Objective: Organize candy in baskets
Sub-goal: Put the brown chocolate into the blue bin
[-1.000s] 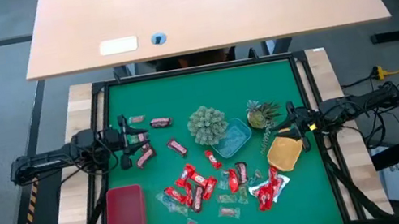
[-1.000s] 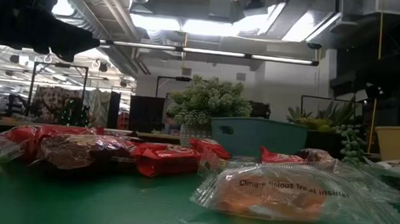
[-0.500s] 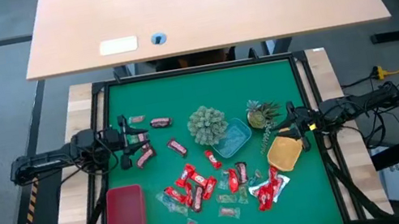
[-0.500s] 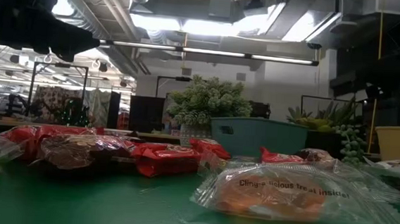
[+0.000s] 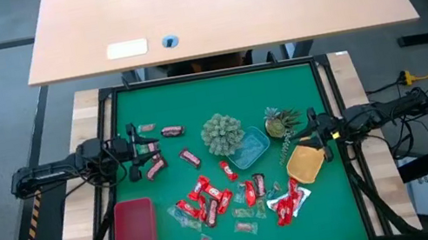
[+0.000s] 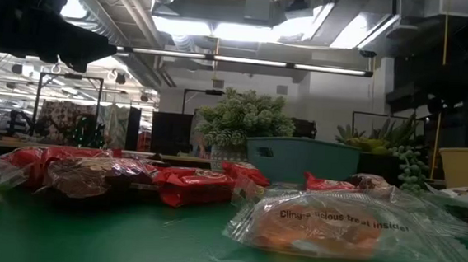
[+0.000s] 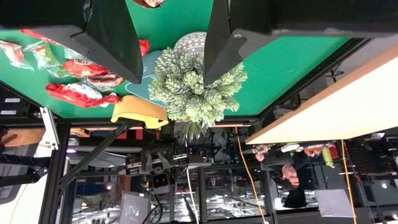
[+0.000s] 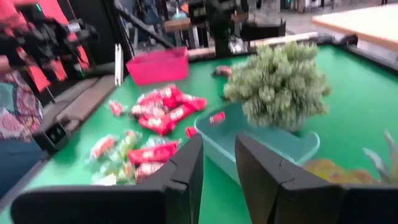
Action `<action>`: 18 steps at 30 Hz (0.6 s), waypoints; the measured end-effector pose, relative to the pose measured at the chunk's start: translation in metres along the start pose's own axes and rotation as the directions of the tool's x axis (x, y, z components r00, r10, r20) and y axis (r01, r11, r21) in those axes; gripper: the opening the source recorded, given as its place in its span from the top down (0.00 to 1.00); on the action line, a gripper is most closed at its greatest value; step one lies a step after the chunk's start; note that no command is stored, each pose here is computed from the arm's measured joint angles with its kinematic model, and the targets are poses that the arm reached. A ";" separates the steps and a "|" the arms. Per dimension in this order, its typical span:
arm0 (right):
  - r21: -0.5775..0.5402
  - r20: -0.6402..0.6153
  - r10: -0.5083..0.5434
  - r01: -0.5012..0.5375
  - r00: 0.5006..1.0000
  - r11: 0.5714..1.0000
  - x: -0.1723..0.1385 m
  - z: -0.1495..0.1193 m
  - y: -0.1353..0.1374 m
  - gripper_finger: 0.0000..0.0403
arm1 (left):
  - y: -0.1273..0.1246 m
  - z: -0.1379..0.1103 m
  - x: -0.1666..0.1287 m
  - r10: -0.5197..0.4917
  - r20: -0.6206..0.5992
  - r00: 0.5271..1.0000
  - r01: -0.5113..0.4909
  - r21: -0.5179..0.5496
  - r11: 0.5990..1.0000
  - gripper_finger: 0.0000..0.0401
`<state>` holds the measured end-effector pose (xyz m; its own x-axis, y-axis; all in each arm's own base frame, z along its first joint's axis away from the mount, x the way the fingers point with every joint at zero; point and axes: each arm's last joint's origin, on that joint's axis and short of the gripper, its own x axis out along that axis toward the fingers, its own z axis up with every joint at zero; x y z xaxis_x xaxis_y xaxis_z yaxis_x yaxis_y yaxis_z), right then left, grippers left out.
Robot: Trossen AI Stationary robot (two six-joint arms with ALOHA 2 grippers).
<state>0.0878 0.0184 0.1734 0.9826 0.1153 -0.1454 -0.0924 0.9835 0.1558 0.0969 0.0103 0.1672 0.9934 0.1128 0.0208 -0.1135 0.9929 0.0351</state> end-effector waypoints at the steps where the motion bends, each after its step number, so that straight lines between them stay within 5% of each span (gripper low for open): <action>1: 0.003 0.023 0.004 -0.004 1.000 1.000 0.000 0.002 0.000 0.76 | 0.000 0.000 0.000 0.000 0.000 1.000 0.000 0.000 1.000 0.59; 6: 0.018 0.141 0.024 -0.026 0.990 1.000 -0.001 0.014 0.002 0.76 | 0.000 0.001 0.000 0.001 0.015 1.000 -0.001 -0.003 1.000 0.59; 12: 0.024 0.197 0.032 -0.038 0.980 0.999 -0.002 0.019 0.003 0.76 | 0.001 0.016 -0.001 0.012 0.168 0.986 -0.006 -0.036 0.999 0.59; 18: 0.028 0.198 0.008 -0.014 0.980 1.000 -0.002 0.019 0.002 0.76 | 0.005 0.032 -0.006 0.160 0.323 0.933 -0.122 -0.134 0.983 0.59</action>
<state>0.0888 0.0179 0.1927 0.9942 0.0936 0.0526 -0.1018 0.9775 0.1849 0.0900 0.0139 0.1992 0.9030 0.2517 0.3482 -0.2303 0.9677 -0.1022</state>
